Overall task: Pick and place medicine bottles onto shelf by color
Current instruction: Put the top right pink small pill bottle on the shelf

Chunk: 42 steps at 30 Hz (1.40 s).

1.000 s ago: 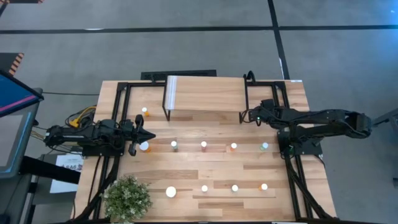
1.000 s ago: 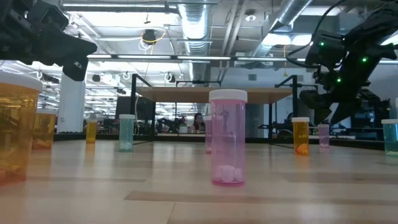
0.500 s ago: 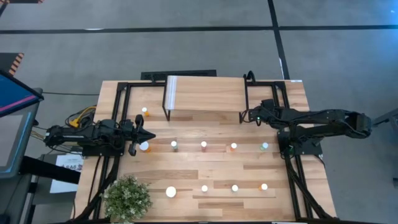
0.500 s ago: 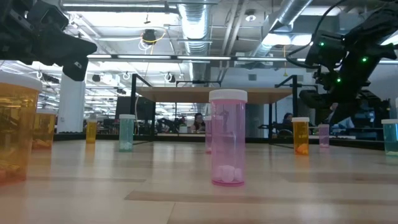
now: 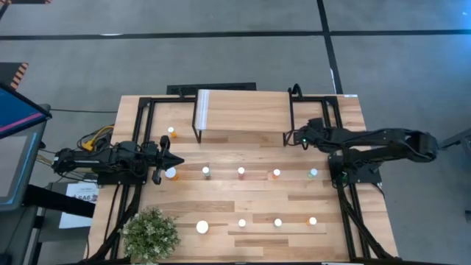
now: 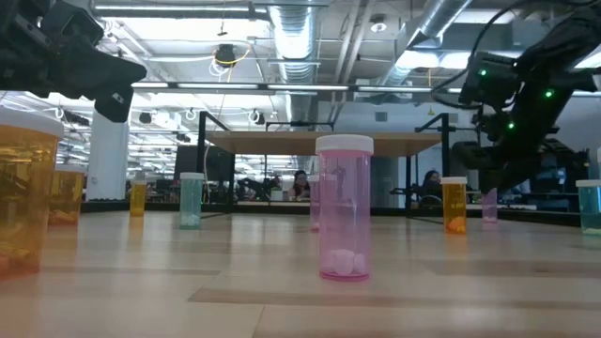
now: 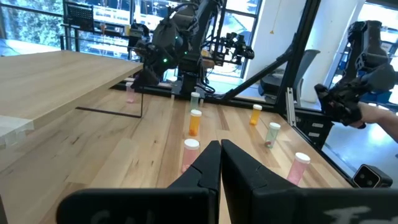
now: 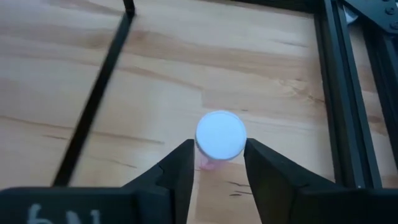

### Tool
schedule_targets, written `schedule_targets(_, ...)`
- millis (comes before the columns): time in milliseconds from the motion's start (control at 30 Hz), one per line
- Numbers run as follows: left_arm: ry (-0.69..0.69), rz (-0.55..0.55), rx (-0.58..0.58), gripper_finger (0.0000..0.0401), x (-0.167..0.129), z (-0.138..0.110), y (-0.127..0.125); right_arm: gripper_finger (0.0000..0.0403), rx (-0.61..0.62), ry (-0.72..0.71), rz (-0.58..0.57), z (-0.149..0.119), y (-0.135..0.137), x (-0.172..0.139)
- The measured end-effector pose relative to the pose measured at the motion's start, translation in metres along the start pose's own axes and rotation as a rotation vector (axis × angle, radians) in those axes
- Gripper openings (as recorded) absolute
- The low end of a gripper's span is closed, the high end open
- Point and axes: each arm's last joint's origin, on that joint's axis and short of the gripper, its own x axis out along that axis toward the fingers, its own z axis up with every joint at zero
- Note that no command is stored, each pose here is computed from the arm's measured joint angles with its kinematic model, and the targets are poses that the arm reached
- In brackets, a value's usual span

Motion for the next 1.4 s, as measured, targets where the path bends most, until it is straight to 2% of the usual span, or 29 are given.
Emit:
schedule_targets(267,0.0,0.0,0.0,0.0,0.0,0.0,0.0,0.0146,-0.038,0.019,-0.042,-0.003,0.007,0.015)
schedule_targets(800,0.0,0.0,0.0,0.0,0.0,0.0,0.0,0.0113,-0.025,-0.032,0.01,0.005,0.005,0.006)
schedule_targets(1133,0.0,0.0,0.0,0.0,0.0,0.0,0.0,0.0112,0.039,-0.113,0.109,0.02,-0.011,-0.021)
schedule_targets(1400,0.0,0.0,0.0,0.0,0.0,0.0,0.0,0.0112,0.057,-0.245,0.267,0.054,-0.015,-0.066)
